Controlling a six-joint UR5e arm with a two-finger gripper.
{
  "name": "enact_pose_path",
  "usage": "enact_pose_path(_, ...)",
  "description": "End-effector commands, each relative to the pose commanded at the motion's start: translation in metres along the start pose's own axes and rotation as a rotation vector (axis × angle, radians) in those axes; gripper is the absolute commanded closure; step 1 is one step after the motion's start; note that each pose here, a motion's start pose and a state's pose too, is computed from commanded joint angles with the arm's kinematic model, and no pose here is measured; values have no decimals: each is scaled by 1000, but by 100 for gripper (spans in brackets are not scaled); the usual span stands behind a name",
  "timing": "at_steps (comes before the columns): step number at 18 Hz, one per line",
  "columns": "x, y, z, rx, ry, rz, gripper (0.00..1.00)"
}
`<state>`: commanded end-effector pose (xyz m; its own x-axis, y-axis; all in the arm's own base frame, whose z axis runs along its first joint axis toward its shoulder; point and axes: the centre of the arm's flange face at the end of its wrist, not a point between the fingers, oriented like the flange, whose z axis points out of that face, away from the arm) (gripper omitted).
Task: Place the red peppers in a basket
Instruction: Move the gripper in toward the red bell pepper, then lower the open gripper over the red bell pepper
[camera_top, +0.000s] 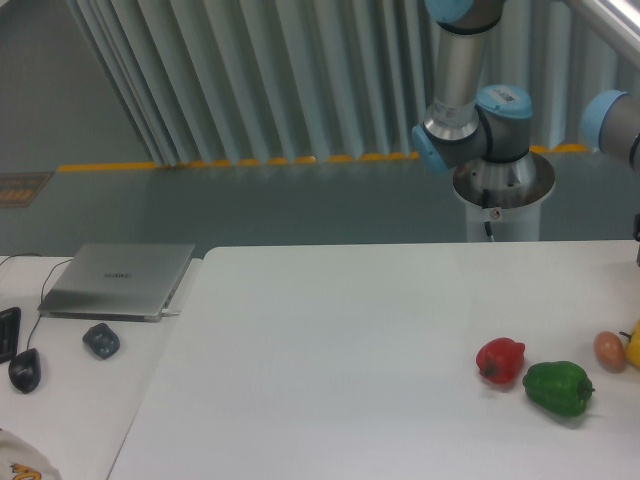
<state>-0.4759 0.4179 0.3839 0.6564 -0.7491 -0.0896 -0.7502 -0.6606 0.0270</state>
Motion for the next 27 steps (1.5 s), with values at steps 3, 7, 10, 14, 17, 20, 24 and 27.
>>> enact_pose_path(3, 2, -3, 0, 7, -1, -27, 0)
enact_pose_path(7, -2, -23, -4, 25, -23, -72, 0)
enact_pose_path(10, 3, -33, -1, 66, -23, -124, 0)
enact_pose_path(14, 0, -81, -5, 78, -32, -338, 0)
enact_pose_path(17, -3, -112, -4, 89, -44, -460, 0)
enact_pose_path(20, -3, -129, -4, 96, -44, -506, 0)
enact_pose_path(24, -1, -152, 2, 132, -21, -585, 0)
enact_pose_path(27, -7, -181, 16, 173, -9, -680, 0)
